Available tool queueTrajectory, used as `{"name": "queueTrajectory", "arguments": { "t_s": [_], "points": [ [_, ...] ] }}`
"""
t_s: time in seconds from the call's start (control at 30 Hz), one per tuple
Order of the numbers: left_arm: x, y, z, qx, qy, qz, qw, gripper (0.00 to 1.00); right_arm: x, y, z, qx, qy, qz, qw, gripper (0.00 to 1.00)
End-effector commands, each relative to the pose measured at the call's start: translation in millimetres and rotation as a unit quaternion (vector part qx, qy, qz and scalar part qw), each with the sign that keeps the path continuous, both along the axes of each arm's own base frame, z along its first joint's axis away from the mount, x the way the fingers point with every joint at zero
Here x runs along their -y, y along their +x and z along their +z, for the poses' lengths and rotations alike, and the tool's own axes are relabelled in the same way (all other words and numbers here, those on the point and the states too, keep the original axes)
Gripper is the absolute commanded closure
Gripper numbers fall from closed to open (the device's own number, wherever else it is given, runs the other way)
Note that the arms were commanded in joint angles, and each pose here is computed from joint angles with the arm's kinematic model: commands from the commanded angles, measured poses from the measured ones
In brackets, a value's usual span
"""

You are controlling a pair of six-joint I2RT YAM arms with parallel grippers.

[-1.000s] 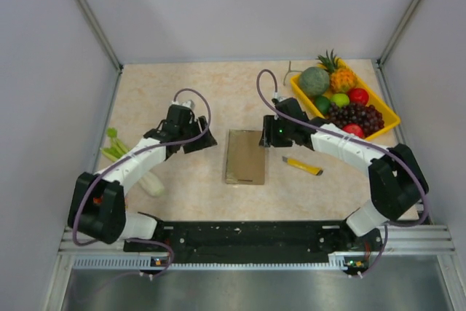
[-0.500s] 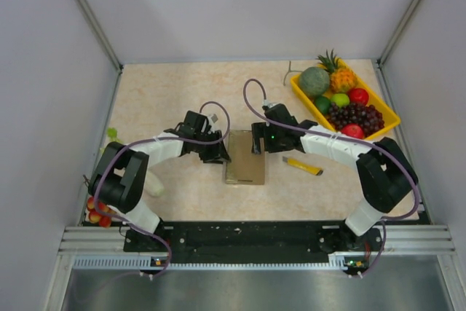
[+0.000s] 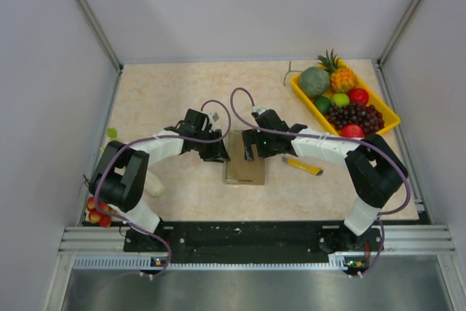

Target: Unpack the express box

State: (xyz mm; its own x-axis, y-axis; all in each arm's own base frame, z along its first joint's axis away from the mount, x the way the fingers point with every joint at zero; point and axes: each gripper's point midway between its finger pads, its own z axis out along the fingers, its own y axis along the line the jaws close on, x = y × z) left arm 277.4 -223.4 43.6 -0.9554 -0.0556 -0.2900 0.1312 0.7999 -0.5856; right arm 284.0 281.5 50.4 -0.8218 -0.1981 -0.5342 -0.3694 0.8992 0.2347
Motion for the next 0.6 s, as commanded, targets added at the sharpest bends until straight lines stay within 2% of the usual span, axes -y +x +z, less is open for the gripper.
{"name": "queueTrajectory", "arguments": {
  "t_s": [0.0,0.23,0.57],
  "points": [
    [-1,11,13,0.008,-0.023,0.03,0.999,0.64,-22,14,24,0.04,0.041,0.004,0.998,0.07],
    [-4,15,15,0.007,-0.033,0.057,0.998,0.65,-24,16,4,0.03,0.019,0.009,0.999,0.06],
    [-16,23,16,0.009,-0.027,0.085,0.996,0.66,-4,11,-29,0.02,-0.062,-0.006,0.998,0.08]
  ]
}}
